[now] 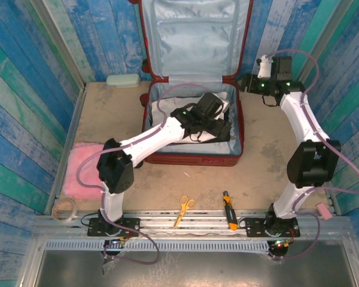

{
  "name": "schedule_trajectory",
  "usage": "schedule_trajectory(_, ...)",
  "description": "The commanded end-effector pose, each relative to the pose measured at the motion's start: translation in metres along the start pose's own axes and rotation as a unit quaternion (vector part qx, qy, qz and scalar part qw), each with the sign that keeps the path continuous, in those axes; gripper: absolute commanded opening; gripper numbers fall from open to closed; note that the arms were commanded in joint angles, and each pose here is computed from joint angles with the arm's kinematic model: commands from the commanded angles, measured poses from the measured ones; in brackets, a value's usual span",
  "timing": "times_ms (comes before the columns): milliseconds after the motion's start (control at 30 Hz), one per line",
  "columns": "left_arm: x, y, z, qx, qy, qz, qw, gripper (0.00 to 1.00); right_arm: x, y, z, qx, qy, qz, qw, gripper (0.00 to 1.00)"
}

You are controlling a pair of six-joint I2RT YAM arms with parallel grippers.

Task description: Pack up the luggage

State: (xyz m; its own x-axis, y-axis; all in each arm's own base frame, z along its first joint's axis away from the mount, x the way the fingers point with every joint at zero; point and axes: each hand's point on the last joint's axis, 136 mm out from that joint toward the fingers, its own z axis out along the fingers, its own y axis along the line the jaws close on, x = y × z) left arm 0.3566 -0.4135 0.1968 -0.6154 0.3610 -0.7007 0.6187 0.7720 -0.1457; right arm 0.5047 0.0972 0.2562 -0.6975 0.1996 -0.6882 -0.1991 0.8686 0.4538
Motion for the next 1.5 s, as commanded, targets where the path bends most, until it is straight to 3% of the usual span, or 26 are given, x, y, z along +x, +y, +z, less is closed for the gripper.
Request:
schedule_trajectory(0, 0.04, 0.0, 0.041, -0.054, 0.059, -0.001, 0.997, 0.97, 0.017, 0.02, 0.028, -0.107, 0.059, 0.084, 0.989, 0.92)
schedule_trajectory(100, 0.057, -0.015, 0.058, -0.075, 0.086, 0.017, 0.993, 0.97, 0.027, 0.017, 0.053, -0.127, 0.082, 0.115, 0.982, 0.92)
schedule_trajectory(233, 0.075, -0.005, 0.077, -0.114, 0.112, 0.0, 0.987, 0.96, 0.044, 0.015, 0.08, -0.115, 0.111, 0.128, 0.979, 0.91)
schedule_trajectory(467, 0.091, 0.011, 0.088, -0.156, 0.135, -0.004, 0.978, 0.82, 0.068, 0.024, 0.109, -0.13, 0.156, 0.13, 0.971, 0.79)
schedule_trajectory(600, 0.101, 0.018, 0.09, -0.169, 0.15, -0.004, 0.974, 0.68, 0.071, 0.038, 0.112, -0.147, 0.163, 0.116, 0.969, 0.64)
schedule_trajectory(700, 0.1, 0.015, 0.091, -0.148, 0.148, -0.006, 0.978, 0.52, 0.067, 0.043, 0.109, -0.146, 0.161, 0.103, 0.971, 0.41)
schedule_trajectory(733, 0.097, 0.012, 0.09, -0.134, 0.146, -0.005, 0.98, 0.42, 0.064, 0.045, 0.107, -0.146, 0.157, 0.095, 0.972, 0.33)
schedule_trajectory(833, 0.084, -0.011, 0.085, -0.064, 0.128, 0.014, 0.99, 0.21, 0.053, 0.052, 0.1, -0.132, 0.148, 0.059, 0.978, 0.26)
schedule_trajectory(933, 0.069, -0.019, 0.071, -0.027, 0.11, 0.024, 0.993, 0.1, 0.044, 0.058, 0.094, -0.088, 0.144, -0.008, 0.986, 0.24)
schedule_trajectory(1067, 0.052, -0.01, 0.049, 0.01, 0.096, 0.025, 0.995, 0.08, 0.038, 0.064, 0.09, -0.024, 0.135, -0.085, 0.987, 0.24)
schedule_trajectory(1333, 0.033, -0.005, 0.003, 0.094, 0.054, 0.043, 0.993, 0.04, 0.037, 0.046, 0.09, 0.077, 0.133, -0.133, 0.979, 0.27)
schedule_trajectory(1400, 0.032, 0.0, 0.0, 0.101, 0.05, 0.037, 0.993, 0.14, 0.039, 0.037, 0.093, 0.098, 0.137, -0.139, 0.976, 0.36)
schedule_trajectory(1467, 0.03, -0.001, -0.002, 0.111, 0.046, 0.039, 0.992, 0.42, 0.04, 0.024, 0.093, 0.124, 0.138, -0.137, 0.973, 0.51)
